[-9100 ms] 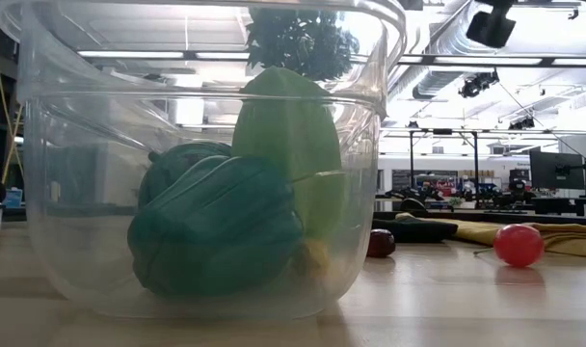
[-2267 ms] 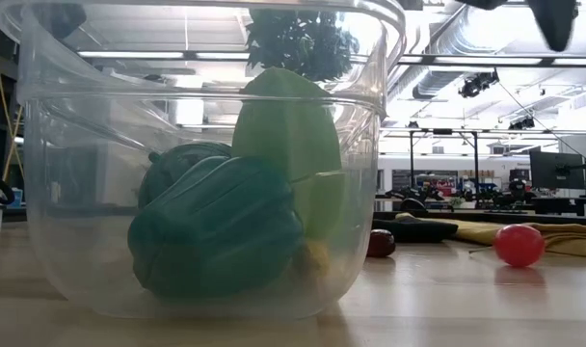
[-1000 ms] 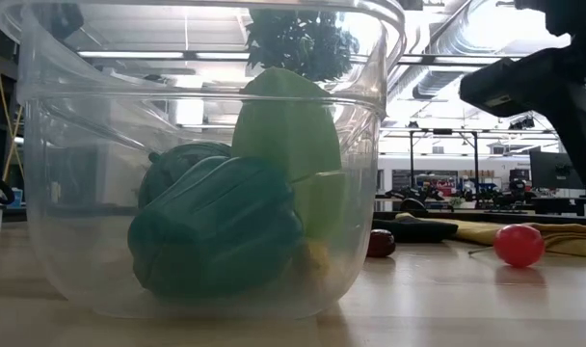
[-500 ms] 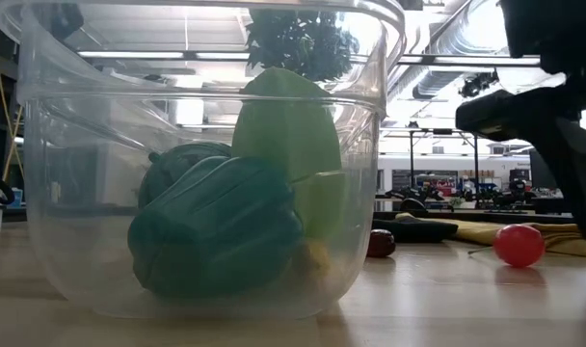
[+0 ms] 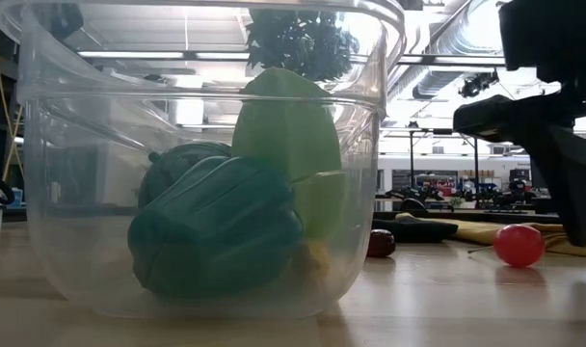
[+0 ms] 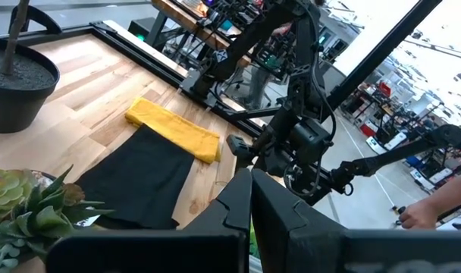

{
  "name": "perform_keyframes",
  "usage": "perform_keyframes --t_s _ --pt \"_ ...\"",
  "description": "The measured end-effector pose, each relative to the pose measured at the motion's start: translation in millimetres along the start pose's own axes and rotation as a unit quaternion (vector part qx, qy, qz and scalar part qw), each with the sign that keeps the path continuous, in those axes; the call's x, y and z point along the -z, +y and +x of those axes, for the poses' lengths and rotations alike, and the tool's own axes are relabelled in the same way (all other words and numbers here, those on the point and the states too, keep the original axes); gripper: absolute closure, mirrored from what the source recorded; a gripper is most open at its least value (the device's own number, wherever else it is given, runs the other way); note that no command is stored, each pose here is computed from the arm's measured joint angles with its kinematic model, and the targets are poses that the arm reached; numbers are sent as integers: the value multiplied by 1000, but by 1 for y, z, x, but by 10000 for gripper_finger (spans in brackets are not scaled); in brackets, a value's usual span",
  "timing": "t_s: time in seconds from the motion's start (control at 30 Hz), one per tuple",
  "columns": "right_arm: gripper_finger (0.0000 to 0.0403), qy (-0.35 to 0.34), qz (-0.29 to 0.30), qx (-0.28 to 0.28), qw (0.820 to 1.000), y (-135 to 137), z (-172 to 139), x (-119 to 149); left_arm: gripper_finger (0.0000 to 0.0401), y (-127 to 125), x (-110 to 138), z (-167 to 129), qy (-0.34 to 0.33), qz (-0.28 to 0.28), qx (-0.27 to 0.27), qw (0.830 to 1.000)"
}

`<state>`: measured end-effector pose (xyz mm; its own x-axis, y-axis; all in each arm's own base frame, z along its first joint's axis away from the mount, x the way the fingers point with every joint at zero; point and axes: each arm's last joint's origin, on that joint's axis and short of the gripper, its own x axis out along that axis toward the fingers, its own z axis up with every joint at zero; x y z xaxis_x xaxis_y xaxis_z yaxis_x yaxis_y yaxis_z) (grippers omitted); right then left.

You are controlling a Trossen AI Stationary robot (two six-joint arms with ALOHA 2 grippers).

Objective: Pick and placing Produce into tupperware
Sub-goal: Put the black cherry into the bin

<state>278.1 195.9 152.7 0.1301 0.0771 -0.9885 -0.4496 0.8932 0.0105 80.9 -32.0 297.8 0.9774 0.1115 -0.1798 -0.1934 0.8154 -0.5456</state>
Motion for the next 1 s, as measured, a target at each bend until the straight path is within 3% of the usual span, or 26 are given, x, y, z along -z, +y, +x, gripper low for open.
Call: perform_keyframes --t_s 0.5,1.0 --pt "249 2 0 3 1000 0 0 0 400 0 0 0 0 0 0 1000" --pt "252 6 -9 -9 1000 1 3 0 400 0 0 0 0 0 0 1000"
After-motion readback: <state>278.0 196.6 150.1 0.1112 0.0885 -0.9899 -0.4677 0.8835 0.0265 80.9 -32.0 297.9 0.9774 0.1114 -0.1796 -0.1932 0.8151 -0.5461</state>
